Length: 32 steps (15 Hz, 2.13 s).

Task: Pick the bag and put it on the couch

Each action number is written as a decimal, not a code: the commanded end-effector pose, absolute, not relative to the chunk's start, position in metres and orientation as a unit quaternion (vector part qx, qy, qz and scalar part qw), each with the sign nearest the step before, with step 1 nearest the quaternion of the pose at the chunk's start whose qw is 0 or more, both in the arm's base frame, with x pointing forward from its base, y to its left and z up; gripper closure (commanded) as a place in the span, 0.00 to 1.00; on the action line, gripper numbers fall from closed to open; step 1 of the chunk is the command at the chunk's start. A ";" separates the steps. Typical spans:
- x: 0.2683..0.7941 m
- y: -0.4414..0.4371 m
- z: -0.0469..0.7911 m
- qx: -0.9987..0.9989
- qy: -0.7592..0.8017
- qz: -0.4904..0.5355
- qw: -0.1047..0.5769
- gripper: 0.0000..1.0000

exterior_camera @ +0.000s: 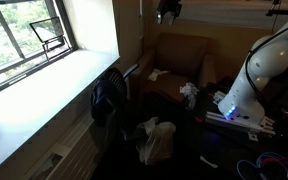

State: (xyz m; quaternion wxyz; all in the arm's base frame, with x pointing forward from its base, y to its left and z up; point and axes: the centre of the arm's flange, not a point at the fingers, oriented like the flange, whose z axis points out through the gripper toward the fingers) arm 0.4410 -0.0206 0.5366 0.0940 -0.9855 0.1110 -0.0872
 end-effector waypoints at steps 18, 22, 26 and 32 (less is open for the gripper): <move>0.531 0.010 0.399 -0.990 0.118 -0.011 0.073 0.00; 0.541 0.028 0.327 -0.988 0.101 0.080 0.088 0.00; 0.552 0.054 0.285 -0.989 0.083 0.104 0.068 0.00; 0.549 0.060 0.269 -0.988 0.087 0.112 0.066 0.00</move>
